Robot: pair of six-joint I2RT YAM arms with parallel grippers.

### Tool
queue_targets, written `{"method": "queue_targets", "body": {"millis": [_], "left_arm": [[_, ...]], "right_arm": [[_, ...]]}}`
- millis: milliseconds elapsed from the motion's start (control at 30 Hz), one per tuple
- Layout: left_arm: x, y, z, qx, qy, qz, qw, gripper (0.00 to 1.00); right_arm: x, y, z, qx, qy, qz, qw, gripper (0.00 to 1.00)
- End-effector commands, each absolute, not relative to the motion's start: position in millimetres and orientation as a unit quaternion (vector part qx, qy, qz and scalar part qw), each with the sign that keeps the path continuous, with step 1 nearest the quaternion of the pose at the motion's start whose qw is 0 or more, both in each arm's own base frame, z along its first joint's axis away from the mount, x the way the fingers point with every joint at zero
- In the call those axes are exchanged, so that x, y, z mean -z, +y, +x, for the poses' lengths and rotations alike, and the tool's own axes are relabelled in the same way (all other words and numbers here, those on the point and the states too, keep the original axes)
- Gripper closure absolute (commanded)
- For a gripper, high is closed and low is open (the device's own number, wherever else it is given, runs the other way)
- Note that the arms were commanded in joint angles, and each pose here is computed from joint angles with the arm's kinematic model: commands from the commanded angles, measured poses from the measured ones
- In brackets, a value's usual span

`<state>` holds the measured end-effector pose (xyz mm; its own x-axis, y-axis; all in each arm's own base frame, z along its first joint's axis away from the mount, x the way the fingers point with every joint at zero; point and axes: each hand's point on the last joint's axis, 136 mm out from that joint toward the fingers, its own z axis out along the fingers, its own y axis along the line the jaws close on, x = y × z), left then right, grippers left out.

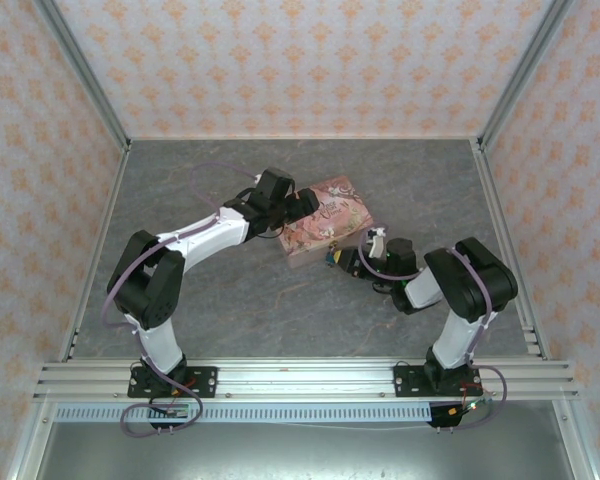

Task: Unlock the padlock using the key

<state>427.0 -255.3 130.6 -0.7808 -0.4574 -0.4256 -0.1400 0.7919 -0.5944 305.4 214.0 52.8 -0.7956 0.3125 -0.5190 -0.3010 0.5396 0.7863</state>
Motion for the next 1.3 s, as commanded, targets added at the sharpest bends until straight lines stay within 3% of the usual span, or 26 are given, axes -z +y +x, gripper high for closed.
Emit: {"method": "queue_targets", "body": {"millis": [0, 567, 900, 1267], "left_arm": [[-116.9, -248.4, 418.6, 0.265, 0.909, -0.17, 0.272, 0.14], [-114.4, -249.3, 418.4, 0.27, 0.908, -0.173, 0.269, 0.14], [-113.1, -248.9, 417.8, 0.269, 0.908, -0.174, 0.268, 0.14], [-114.0, -247.9, 417.8, 0.269, 0.908, -0.175, 0.268, 0.14]], "right_arm": [[-57.9, 214.0, 301.4, -0.476, 0.815, -0.013, 0.331, 0.69], [-38.5, 227.1, 306.9, -0.458, 0.829, -0.007, 0.319, 0.68], [-31.0, 228.0, 311.6, -0.45, 0.835, 0.001, 0.318, 0.74], [-27.8, 223.6, 315.3, -0.431, 0.842, 0.003, 0.325, 0.7]]}}
